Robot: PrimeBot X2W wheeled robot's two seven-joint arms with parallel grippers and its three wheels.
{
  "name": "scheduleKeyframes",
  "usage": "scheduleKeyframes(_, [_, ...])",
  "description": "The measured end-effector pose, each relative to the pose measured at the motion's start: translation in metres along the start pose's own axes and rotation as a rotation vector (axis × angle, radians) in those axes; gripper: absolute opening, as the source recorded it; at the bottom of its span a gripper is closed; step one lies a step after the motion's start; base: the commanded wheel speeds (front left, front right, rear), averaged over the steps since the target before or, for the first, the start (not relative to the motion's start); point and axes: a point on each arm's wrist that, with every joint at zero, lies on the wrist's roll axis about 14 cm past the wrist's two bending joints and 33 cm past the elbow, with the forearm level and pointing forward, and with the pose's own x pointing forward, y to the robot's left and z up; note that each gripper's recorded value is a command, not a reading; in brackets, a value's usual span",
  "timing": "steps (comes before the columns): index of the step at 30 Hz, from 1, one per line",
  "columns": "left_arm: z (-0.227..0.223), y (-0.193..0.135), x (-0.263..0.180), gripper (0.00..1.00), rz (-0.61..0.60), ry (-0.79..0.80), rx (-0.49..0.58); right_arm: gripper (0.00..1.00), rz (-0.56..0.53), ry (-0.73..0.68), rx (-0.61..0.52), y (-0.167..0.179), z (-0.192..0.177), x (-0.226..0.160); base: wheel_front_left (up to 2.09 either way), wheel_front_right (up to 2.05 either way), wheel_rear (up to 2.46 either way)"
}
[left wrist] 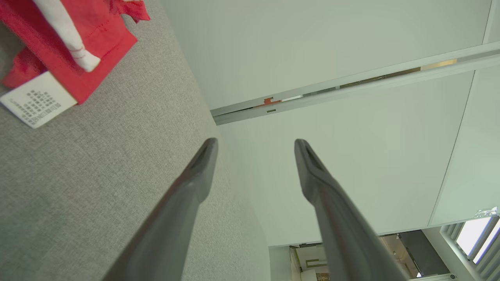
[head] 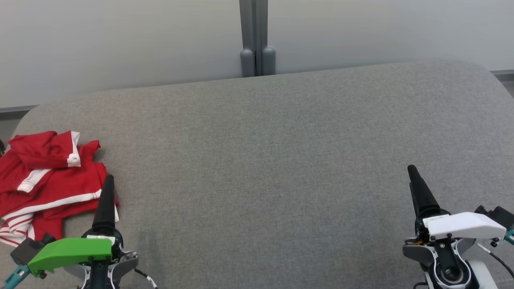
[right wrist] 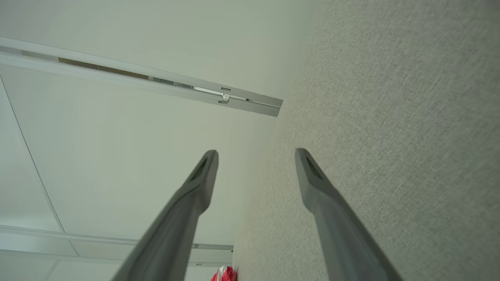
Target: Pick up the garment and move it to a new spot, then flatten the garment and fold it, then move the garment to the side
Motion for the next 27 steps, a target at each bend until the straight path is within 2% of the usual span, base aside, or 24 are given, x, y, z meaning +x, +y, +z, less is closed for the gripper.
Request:
scheduleKeyframes(4, [-0.001,-0.007,0.001,1.00,-0.023,0.000,0.071,1.00,0.019,0.002,-0.087,0.006,-0.001,0.002,0.00,0.00,0.00])
scheduleKeyframes(5, [-0.004,-0.012,0.002,1.00,-0.039,0.007,0.128,1.00,0.030,0.001,-0.154,0.010,-0.001,0.002,0.00,0.00,0.00])
scheduleKeyframes(13, [-0.008,-0.020,0.002,1.00,-0.070,0.018,0.285,1.00,0.066,0.000,-0.337,0.020,-0.003,0.003,0.00,0.00,0.00])
scheduleKeyframes(27, [-0.013,-0.026,0.002,1.00,-0.111,0.030,0.554,1.00,0.116,-0.015,-0.586,0.032,-0.005,0.004,0.00,0.00,0.00])
